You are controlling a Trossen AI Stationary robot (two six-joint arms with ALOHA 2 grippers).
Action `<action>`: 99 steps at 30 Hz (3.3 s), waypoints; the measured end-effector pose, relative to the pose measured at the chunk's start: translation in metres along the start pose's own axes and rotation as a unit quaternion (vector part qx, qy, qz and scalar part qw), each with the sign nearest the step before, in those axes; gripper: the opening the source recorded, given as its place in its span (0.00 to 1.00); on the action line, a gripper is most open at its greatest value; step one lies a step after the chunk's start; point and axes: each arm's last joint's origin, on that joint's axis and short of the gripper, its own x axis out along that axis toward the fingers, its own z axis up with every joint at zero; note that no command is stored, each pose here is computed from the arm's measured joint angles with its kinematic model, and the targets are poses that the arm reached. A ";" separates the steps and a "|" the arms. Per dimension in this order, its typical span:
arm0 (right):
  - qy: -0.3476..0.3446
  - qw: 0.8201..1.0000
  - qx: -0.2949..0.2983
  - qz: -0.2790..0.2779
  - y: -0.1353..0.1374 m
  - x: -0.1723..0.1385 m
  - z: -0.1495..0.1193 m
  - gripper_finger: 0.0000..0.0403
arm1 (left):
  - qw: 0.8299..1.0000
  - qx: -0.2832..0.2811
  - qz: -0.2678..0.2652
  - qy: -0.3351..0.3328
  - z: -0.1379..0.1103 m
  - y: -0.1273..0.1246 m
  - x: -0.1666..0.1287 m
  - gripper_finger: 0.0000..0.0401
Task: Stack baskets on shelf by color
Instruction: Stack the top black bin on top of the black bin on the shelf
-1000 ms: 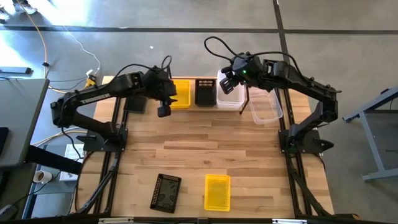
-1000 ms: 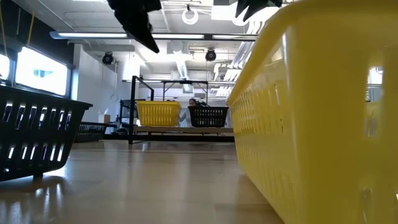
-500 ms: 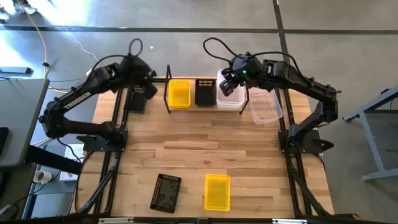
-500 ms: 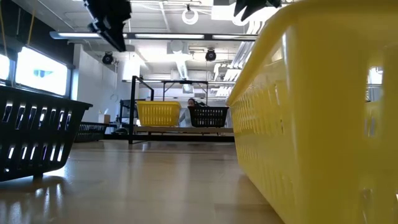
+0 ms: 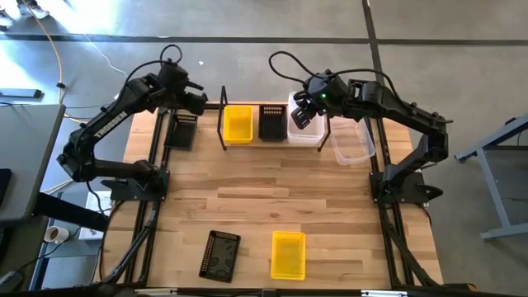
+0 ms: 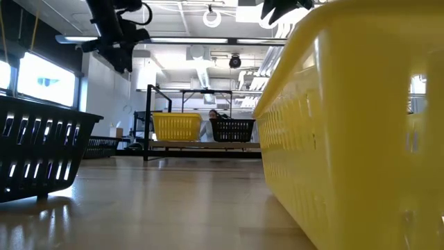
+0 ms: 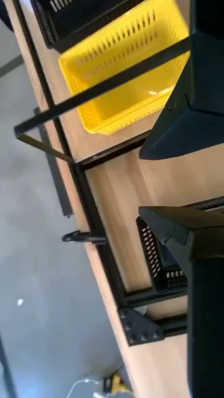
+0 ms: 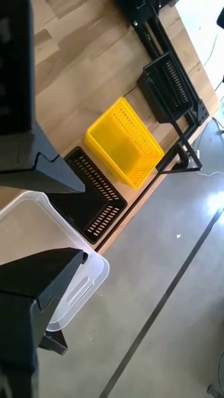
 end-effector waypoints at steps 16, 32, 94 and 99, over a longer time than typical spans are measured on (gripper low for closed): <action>0.024 1.000 -0.007 0.016 0.000 0.000 -0.004 0.35 | 0.987 -0.030 0.058 0.145 0.002 -0.008 0.068 0.30; 0.026 0.999 -0.011 0.015 0.000 0.000 -0.004 0.35 | 0.964 -0.141 0.078 0.210 0.007 0.008 0.121 0.30; 0.046 0.999 -0.020 0.008 -0.002 -0.001 -0.008 0.35 | 0.936 -0.106 0.146 0.302 -0.021 -0.006 0.173 0.30; 0.046 0.999 -0.020 0.008 -0.002 -0.001 -0.008 0.35 | 0.933 -0.101 0.149 0.312 -0.025 -0.012 0.176 0.29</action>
